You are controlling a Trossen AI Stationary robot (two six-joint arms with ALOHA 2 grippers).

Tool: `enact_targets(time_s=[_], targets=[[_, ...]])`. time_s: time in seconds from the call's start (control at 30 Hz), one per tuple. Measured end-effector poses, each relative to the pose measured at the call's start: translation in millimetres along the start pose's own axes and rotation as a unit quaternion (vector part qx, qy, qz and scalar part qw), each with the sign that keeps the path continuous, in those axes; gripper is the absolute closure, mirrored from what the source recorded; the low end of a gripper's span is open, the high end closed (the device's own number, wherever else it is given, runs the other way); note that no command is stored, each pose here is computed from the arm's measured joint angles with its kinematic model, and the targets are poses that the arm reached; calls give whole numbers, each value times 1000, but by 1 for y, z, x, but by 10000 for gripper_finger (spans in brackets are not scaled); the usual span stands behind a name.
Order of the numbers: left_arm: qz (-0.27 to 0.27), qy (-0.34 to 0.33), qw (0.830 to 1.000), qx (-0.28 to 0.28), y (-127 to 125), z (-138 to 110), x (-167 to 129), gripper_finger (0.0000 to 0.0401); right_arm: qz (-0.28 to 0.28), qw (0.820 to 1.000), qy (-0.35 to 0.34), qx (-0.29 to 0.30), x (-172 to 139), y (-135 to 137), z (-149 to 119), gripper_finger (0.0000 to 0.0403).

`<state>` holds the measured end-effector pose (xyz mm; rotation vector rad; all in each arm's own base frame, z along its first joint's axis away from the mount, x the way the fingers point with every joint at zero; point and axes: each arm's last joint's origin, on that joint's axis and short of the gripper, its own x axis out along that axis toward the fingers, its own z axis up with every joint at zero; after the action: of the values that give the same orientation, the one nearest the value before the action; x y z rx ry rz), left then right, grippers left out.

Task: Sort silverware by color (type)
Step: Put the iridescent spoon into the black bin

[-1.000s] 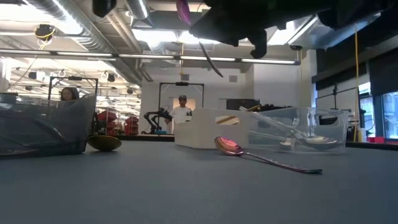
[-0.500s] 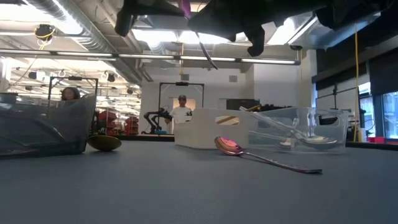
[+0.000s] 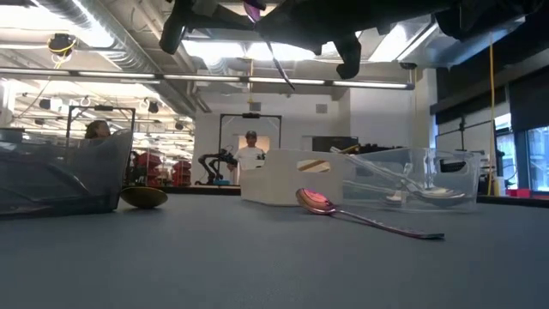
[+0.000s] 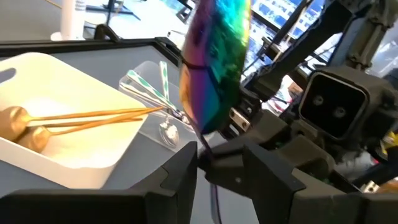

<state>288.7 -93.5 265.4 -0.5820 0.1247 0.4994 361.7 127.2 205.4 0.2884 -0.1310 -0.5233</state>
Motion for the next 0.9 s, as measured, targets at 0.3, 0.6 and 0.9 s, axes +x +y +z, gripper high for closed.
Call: enact_targets(time_s=[0.3,0.6,0.9], targets=[[12,-12,1000,1,1,1,0,278,30,1000,7,1,0,2,0,402],[13,-12,1000,0,1,1,1,279,35,999,8,14,0,2,0,402],[13,-12,1000,1,1,1,1,330,38,999,9,14,0,2,0,402]])
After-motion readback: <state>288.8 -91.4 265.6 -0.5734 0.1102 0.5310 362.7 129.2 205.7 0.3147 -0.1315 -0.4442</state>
